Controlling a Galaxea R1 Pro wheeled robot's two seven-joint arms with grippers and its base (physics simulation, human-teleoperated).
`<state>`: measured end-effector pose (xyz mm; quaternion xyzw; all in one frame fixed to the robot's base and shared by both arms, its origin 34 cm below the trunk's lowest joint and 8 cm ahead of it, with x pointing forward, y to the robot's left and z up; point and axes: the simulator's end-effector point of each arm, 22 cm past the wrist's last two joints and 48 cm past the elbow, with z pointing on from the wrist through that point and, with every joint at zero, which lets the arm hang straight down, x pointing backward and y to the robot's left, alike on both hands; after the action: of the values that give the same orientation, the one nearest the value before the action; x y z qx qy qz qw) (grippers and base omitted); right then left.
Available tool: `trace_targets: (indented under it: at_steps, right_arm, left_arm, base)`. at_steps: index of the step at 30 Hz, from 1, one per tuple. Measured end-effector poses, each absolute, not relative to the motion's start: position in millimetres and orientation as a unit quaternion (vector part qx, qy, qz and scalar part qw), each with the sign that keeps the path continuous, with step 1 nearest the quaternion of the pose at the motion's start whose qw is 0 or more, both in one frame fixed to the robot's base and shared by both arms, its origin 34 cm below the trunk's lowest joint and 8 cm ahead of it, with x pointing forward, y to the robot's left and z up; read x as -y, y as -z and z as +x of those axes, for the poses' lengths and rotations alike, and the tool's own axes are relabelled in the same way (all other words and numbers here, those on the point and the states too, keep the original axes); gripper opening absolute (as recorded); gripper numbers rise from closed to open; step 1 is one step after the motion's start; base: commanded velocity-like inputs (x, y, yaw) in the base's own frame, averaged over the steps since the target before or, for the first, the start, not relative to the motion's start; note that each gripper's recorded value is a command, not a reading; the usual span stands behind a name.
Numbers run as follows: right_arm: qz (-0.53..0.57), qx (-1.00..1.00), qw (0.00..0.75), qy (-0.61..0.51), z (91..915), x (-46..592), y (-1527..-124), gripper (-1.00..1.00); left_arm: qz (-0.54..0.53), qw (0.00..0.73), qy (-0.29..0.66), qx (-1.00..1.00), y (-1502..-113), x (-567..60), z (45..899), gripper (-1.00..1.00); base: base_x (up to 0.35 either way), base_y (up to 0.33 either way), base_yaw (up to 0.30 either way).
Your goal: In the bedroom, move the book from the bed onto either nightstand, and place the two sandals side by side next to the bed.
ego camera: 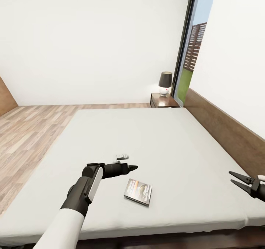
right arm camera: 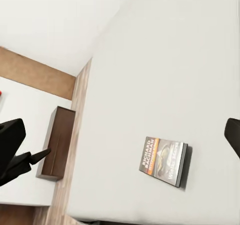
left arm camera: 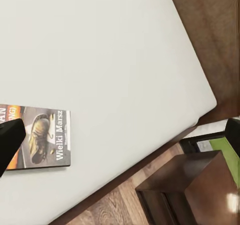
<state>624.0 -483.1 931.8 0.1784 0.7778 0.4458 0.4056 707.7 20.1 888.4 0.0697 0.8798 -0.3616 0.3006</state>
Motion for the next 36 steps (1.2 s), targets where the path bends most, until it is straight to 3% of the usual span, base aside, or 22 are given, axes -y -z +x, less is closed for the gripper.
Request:
trace_targets:
  at_steps: [36]
  right_arm:
    - [0.187,-0.787,0.390,-0.440,624,481,-909,1.00]
  left_arm:
    - [0.060,0.283,0.367,-0.884,-865,-19,706,1.00]
  base:
    - [0.000,0.000,0.000]
